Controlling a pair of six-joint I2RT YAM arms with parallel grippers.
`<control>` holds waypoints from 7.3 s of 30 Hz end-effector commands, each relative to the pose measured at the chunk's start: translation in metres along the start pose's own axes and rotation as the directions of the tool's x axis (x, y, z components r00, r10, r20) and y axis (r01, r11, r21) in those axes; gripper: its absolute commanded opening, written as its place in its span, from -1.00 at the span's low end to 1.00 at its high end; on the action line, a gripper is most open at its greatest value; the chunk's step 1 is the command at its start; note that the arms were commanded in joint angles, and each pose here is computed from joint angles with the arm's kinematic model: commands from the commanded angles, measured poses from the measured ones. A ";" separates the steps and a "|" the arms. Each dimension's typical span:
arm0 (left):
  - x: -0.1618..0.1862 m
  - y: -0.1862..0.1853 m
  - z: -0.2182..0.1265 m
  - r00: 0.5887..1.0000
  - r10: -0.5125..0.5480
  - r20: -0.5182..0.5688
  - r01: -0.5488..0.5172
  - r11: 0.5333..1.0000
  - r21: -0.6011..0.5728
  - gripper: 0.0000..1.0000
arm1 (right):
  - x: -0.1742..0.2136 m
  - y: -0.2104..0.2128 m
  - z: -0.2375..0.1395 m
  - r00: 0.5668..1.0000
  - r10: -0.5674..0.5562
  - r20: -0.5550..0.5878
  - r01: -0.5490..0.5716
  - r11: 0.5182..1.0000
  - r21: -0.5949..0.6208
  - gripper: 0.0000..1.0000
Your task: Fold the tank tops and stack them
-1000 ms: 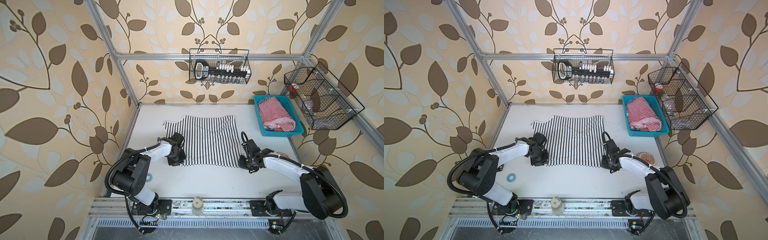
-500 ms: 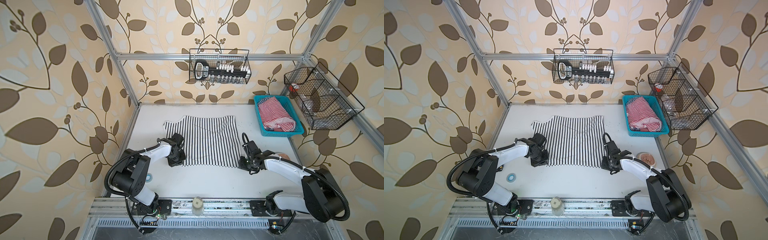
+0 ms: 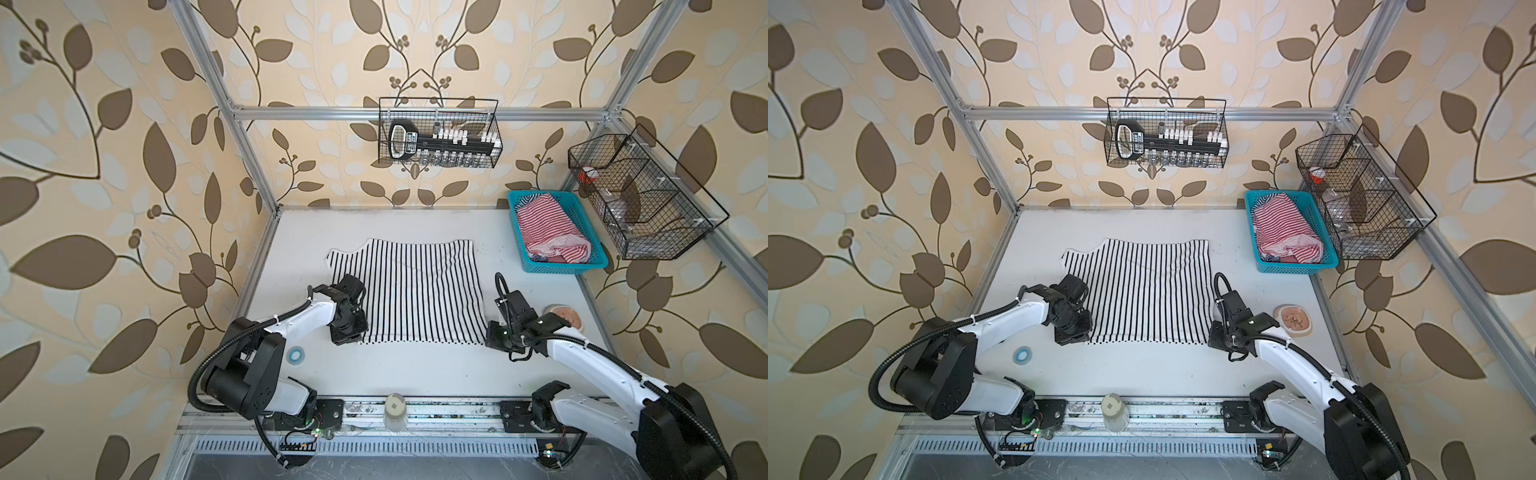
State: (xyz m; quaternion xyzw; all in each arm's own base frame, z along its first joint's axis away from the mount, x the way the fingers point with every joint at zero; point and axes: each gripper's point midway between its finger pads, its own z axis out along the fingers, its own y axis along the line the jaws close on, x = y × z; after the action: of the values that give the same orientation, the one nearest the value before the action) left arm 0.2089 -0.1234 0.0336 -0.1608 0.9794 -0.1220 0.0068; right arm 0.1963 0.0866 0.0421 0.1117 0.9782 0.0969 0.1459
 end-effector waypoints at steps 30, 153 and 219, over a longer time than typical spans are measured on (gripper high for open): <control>-0.080 -0.043 -0.056 0.987 0.119 0.109 -0.114 0.992 -0.052 -1.00 | -0.084 0.022 -0.016 0.998 -0.068 -0.013 0.067 0.997 -0.025 -1.00; -0.098 -0.025 0.059 0.996 -0.031 -0.088 0.022 0.995 -0.096 -0.96 | -0.090 -0.017 0.039 0.981 -0.136 -0.136 0.168 0.952 0.257 -1.00; -0.096 -0.035 0.040 0.997 -0.018 -0.076 0.014 0.998 -0.056 -0.69 | -0.072 0.000 0.074 0.979 -0.051 -0.196 0.086 0.980 0.177 -0.60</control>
State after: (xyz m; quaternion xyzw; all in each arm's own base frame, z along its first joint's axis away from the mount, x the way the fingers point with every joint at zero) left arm 0.3481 -0.1580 0.0217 -0.1483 0.9758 -0.1604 0.0107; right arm 0.3291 0.0971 0.0178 0.0608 0.9908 0.0487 0.1105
